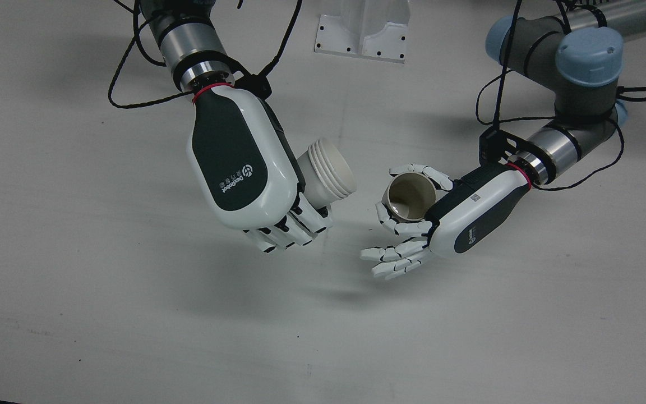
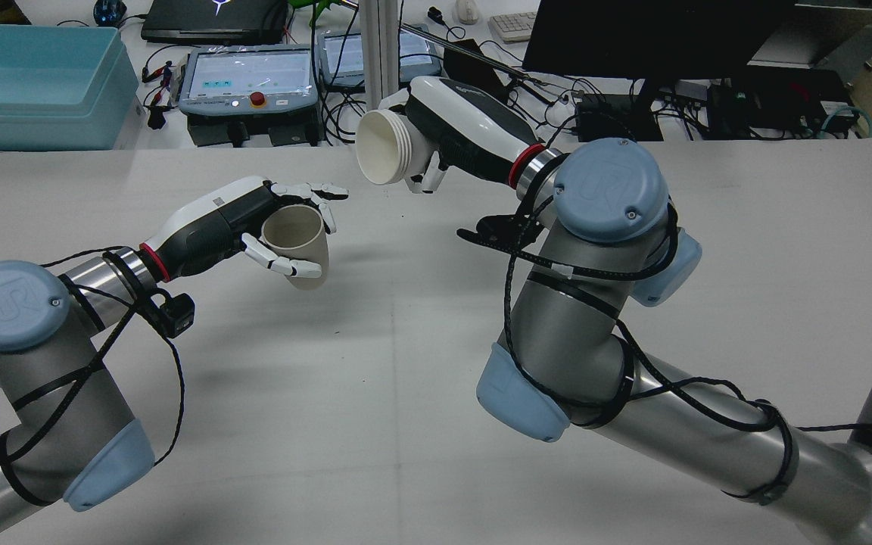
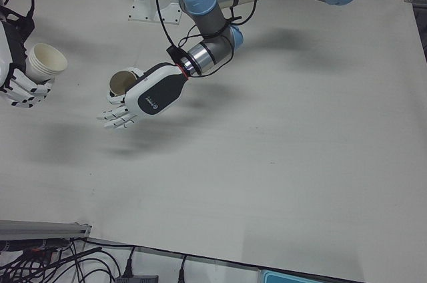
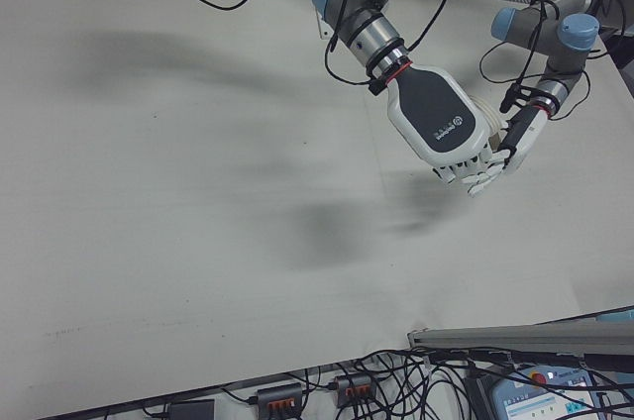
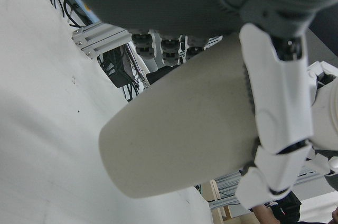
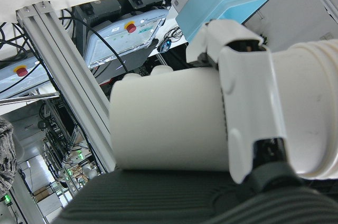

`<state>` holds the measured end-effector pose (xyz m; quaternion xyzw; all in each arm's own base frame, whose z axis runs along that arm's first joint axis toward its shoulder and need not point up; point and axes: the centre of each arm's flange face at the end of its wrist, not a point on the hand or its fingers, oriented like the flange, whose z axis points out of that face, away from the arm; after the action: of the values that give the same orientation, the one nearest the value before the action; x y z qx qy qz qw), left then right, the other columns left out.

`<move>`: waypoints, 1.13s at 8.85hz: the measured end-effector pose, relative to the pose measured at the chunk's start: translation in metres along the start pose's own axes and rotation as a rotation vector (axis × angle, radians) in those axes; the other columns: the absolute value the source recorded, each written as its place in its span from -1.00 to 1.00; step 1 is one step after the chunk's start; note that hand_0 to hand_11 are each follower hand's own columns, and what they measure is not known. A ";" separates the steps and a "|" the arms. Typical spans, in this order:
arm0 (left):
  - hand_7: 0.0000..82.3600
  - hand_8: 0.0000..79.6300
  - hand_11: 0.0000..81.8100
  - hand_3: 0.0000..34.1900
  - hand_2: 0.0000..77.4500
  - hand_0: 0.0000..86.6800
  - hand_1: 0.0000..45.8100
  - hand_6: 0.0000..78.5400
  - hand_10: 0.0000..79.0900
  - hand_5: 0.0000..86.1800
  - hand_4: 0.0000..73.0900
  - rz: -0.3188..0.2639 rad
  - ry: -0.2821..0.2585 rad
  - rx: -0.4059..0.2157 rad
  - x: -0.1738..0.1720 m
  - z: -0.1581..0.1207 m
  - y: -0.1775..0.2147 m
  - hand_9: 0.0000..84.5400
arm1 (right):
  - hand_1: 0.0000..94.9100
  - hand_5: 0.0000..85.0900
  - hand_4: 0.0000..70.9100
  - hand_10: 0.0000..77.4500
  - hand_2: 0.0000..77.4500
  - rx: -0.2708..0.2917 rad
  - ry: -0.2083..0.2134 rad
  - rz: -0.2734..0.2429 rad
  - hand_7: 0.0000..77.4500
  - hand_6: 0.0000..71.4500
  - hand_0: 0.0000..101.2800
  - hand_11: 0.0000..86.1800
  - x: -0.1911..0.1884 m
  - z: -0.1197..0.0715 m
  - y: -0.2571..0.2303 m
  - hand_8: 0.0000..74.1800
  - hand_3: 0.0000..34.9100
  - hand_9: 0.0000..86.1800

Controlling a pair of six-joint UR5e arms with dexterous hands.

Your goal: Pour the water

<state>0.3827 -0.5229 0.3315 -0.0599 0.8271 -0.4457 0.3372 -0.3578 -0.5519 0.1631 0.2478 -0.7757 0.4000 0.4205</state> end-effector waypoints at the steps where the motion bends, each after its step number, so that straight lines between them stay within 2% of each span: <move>1: -0.58 -0.81 -0.77 -1.00 -0.32 0.20 -0.02 -0.57 -0.86 -0.11 0.27 0.000 0.002 -0.002 0.003 0.003 0.004 -0.73 | -0.48 0.33 -0.15 -0.10 0.25 0.007 0.006 -0.028 0.45 0.57 0.58 0.23 0.007 0.000 0.009 0.50 -1.00 0.20; 2: -0.58 -0.81 -0.77 -1.00 -0.31 0.20 -0.02 -0.57 -0.86 -0.11 0.27 -0.001 0.002 0.000 0.004 0.004 0.005 -0.73 | -0.48 0.33 -0.15 -0.10 0.25 0.013 0.005 -0.040 0.45 0.59 0.58 0.23 0.008 -0.001 0.011 0.50 -1.00 0.20; 3: -0.58 -0.81 -0.77 -1.00 -0.31 0.20 -0.02 -0.57 -0.86 -0.11 0.27 -0.017 0.004 0.002 -0.001 0.000 -0.006 -0.73 | -0.48 0.33 -0.15 -0.10 0.25 0.027 -0.005 -0.008 0.45 0.59 0.58 0.23 0.011 -0.013 -0.001 0.50 -1.00 0.20; 4: -0.60 -0.81 -0.77 -1.00 -0.31 0.20 -0.02 -0.57 -0.88 -0.11 0.27 -0.054 0.003 0.012 -0.012 -0.016 -0.029 -0.73 | -0.48 0.32 -0.15 -0.10 0.25 0.061 -0.019 0.089 0.45 0.59 0.58 0.23 0.021 -0.030 -0.030 0.43 -1.00 0.25; 5: -0.60 -0.81 -0.77 -1.00 -0.31 0.20 -0.02 -0.57 -0.88 -0.11 0.27 -0.089 0.013 0.030 -0.015 -0.038 -0.057 -0.73 | -0.48 0.32 -0.15 -0.10 0.25 0.114 -0.043 0.225 0.45 0.59 0.58 0.23 0.039 -0.050 -0.078 0.43 -1.00 0.25; 6: -0.59 -0.81 -0.75 -1.00 -0.31 0.20 -0.02 -0.57 -0.85 -0.11 0.27 -0.110 0.035 0.054 -0.008 -0.060 -0.086 -0.72 | -0.48 0.32 -0.15 -0.10 0.25 0.166 -0.087 0.358 0.45 0.59 0.58 0.23 0.060 -0.076 -0.135 0.43 -1.00 0.25; 7: -0.59 -0.81 -0.75 -1.00 -0.31 0.19 -0.02 -0.57 -0.85 -0.11 0.27 -0.122 0.060 0.077 0.001 -0.086 -0.115 -0.72 | -0.51 0.38 -0.28 -0.04 0.27 0.219 -0.144 0.475 0.45 0.59 0.58 0.27 0.083 -0.110 -0.200 0.49 -0.96 0.24; 8: -0.59 -0.79 -0.75 -1.00 -0.31 0.20 -0.02 -0.57 -0.85 -0.11 0.27 -0.125 0.085 0.095 0.008 -0.112 -0.141 -0.72 | -0.51 0.40 -0.31 0.01 0.27 0.273 -0.187 0.565 0.45 0.59 0.57 0.29 0.107 -0.146 -0.261 0.49 -0.98 0.24; 9: -0.58 -0.79 -0.76 -1.00 -0.31 0.20 -0.02 -0.57 -0.85 -0.11 0.27 -0.124 0.105 0.109 0.008 -0.141 -0.167 -0.72 | -0.51 0.40 -0.31 0.01 0.27 0.321 -0.208 0.642 0.45 0.59 0.57 0.29 0.141 -0.179 -0.316 0.49 -0.98 0.24; 10: -0.58 -0.79 -0.76 -1.00 -0.31 0.20 -0.02 -0.57 -0.85 -0.13 0.27 -0.118 0.115 0.119 0.004 -0.164 -0.186 -0.72 | -0.51 0.40 -0.29 0.04 0.27 0.350 -0.223 0.693 0.45 0.59 0.43 0.29 0.178 -0.206 -0.360 0.49 -0.98 0.24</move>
<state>0.2416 -0.5211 0.5359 -0.0628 0.8121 -0.5160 0.2651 -0.0979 -0.5900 0.5302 0.0815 -0.7746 0.6146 0.1254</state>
